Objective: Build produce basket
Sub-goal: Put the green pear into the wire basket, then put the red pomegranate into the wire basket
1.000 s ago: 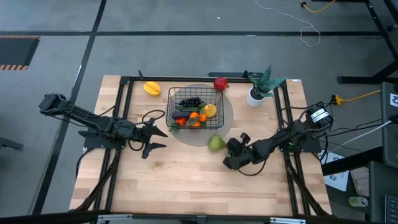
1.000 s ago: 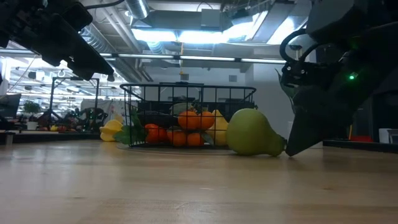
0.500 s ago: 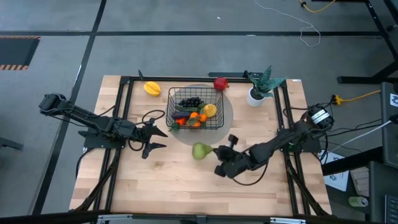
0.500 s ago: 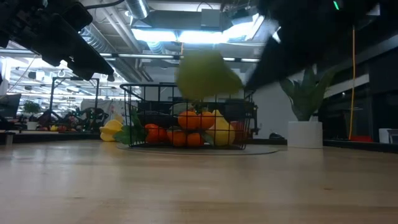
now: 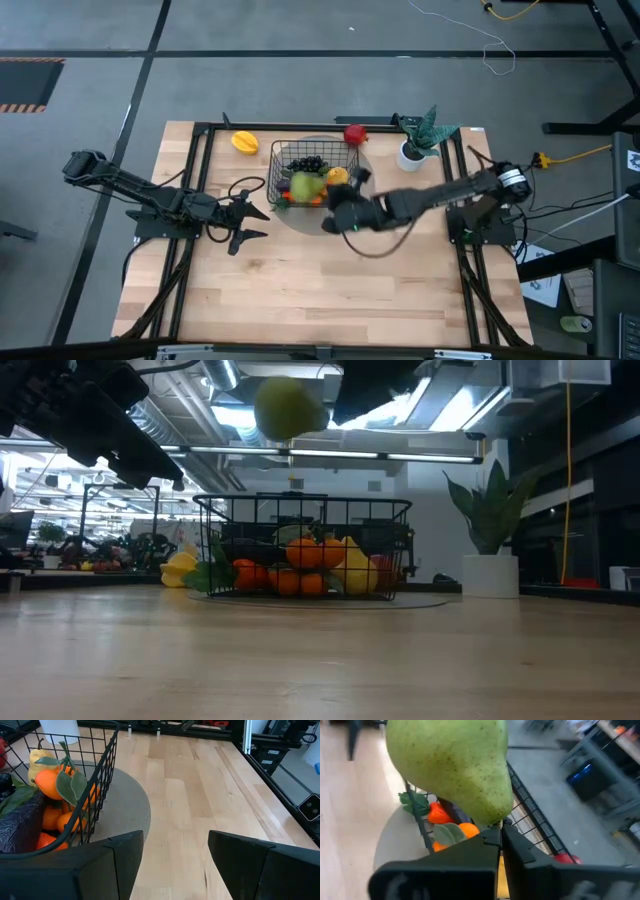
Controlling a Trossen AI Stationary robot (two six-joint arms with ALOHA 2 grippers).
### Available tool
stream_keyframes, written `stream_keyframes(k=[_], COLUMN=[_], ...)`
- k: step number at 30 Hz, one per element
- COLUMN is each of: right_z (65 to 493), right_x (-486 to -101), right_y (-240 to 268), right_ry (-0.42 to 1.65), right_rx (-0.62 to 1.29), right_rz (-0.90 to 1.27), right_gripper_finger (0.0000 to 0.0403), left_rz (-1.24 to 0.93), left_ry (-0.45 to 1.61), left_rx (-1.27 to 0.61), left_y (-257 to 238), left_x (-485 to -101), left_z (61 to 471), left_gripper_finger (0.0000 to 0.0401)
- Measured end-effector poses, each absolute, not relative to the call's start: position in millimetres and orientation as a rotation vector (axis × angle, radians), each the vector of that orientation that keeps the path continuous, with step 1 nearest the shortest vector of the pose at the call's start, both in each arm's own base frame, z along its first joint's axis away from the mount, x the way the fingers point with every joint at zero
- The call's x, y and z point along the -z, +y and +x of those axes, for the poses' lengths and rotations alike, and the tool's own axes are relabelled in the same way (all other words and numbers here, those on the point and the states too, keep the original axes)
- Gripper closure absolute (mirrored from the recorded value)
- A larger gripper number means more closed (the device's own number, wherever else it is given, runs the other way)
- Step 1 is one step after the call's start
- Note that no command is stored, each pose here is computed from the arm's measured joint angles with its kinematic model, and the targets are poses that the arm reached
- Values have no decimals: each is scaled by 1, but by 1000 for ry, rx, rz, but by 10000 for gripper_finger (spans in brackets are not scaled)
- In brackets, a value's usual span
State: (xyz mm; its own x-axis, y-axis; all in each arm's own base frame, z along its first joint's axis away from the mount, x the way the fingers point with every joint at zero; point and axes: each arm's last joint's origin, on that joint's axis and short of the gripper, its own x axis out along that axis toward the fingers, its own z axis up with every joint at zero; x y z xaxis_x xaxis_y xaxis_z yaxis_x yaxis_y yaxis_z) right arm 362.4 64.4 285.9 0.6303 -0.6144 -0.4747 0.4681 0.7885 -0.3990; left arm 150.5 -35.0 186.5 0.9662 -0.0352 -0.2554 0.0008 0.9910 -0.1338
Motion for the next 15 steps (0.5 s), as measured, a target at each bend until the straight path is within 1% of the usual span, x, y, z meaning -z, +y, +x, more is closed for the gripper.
stream_keyframes(k=[3,6,11,15], right_z=[369,373,375,370], right_x=[-289,-292,-296,-292], right_y=[41,21,-4,-13], right_ry=[672,683,675,737], right_rx=[569,532,592,612], right_rz=[-201,-175,-121,-134], right_gripper_finger=[382,353,305,286], left_rz=[-133,-133,-133,-133], left_ry=[260,260,260,260], left_rx=[19,18,19,18], left_y=[-35,-35,-35,-35], left_x=[-186,-186,-186,-186], left_z=[150,150,150,150], left_gripper_finger=[188,188,188,188])
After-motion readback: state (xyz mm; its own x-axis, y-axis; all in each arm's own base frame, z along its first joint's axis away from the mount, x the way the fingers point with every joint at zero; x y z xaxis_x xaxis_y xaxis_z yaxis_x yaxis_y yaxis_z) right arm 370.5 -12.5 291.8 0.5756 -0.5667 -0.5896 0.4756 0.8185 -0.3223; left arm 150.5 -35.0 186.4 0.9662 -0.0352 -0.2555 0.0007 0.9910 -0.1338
